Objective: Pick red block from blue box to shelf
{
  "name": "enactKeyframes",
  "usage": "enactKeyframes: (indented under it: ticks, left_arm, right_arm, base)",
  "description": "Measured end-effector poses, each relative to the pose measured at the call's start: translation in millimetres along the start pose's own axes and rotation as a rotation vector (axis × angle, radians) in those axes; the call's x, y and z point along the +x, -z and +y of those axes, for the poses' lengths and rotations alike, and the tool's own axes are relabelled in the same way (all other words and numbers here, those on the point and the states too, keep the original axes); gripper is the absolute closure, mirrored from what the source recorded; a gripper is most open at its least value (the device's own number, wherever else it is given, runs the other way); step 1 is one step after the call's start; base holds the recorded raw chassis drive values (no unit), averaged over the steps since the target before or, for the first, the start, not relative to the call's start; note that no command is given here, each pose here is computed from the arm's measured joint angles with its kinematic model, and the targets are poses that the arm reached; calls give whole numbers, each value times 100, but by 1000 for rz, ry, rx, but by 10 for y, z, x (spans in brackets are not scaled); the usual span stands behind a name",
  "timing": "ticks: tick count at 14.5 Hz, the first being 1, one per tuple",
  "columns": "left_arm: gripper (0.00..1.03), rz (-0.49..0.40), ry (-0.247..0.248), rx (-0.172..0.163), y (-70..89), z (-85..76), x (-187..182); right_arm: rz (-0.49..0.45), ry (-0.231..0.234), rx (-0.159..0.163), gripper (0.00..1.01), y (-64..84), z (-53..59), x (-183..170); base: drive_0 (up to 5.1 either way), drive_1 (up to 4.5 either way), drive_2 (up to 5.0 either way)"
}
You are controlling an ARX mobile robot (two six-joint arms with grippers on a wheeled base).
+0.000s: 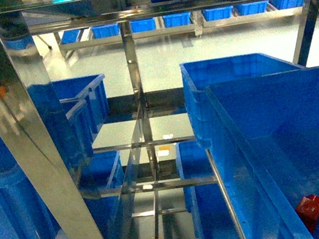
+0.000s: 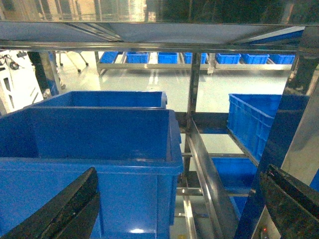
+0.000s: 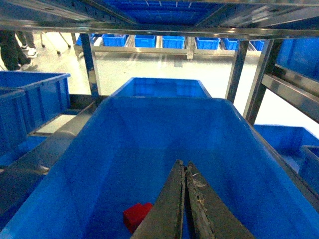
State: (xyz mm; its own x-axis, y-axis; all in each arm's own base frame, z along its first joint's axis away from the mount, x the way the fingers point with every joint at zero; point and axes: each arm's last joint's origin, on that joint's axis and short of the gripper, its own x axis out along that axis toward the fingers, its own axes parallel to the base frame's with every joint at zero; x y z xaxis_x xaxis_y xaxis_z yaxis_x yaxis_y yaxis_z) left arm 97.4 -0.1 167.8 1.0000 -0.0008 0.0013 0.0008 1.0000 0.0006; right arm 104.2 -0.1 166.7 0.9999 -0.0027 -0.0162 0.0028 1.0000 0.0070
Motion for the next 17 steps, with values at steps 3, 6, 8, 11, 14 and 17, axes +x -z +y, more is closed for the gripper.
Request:
enactKeyframes:
  ticks: [3,6,8,11,14,17]
  left_arm:
    - [5,0,-1,0,0,0,0]
    - [5,0,0,0,0,0,0]
    - [5,0,0,0,0,0,0]
    - [5,0,0,0,0,0,0]
    - [5,0,0,0,0,0,0]
    - [5,0,0,0,0,0,0]
  right_arm:
    - [-10,-2,0,99,10,0,-68]
    - [-19,-2,0,99,1,0,-69]
    - [-19,-2,0,92,1,0,-69]
    - [-19,-2,0,19,1,0,-69]
    - [-19,-2,0,3,1,0,-69]
    - [-19,-2,0,3,1,0,-69]
  base:
    - [0,0,0]
    - [0,0,0]
    - [0,0,0]
    - [0,0,0]
    - [0,0,0]
    - [0,0,0]
